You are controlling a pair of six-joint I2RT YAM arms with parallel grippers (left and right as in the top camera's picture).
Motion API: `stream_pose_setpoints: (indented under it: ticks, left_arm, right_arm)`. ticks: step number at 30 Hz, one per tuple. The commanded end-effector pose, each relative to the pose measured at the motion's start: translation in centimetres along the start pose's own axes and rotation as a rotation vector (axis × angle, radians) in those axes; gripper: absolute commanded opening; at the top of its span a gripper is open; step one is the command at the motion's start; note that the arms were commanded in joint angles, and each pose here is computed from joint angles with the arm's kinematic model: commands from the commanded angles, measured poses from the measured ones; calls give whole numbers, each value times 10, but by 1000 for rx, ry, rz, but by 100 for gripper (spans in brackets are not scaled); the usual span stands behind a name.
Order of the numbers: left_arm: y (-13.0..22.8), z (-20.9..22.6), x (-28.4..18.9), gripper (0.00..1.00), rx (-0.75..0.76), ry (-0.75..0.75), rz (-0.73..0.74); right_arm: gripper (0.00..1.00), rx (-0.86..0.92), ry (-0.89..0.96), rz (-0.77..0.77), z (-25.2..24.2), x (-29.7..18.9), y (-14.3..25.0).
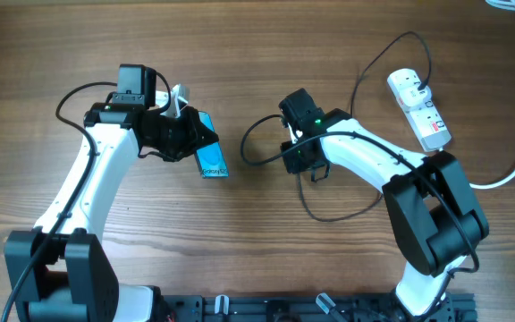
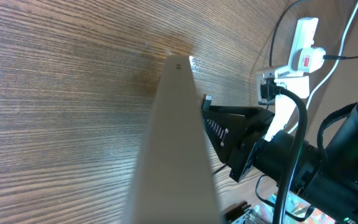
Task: Plug charger to phone and switch on socket
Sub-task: 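Move the right gripper down and grasp the black cable's USB-C end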
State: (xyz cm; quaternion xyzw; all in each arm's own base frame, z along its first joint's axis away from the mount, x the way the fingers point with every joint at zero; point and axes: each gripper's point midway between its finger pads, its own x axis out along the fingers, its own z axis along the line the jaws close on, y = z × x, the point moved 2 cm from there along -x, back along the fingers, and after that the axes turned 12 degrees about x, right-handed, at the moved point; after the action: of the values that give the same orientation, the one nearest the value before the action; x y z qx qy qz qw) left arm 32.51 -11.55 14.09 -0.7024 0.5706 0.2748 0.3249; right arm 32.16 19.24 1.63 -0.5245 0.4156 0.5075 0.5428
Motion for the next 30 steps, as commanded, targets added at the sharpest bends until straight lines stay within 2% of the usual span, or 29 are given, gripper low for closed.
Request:
stream_pose_setpoints:
  ticks: [1, 4, 18, 25, 30]
  left_arm:
    - [1, -7, -6, 4, 24, 24, -16]
    - [1, -7, -6, 4, 24, 24, -16]
    - [1, -7, -6, 4, 25, 24, -17]
    - [1, -7, -6, 4, 25, 24, -17]
    - [1, -7, -6, 4, 25, 24, -16]
  right_arm:
    - [26, 22, 3, 25, -3, 6, 7]
    - [20, 23, 11, 43, -5, 6, 11]
    - [17, 23, 14, 49, -6, 6, 13]
    - [25, 24, 6, 49, -5, 6, 12]
    - [25, 23, 5, 50, -5, 6, 12]
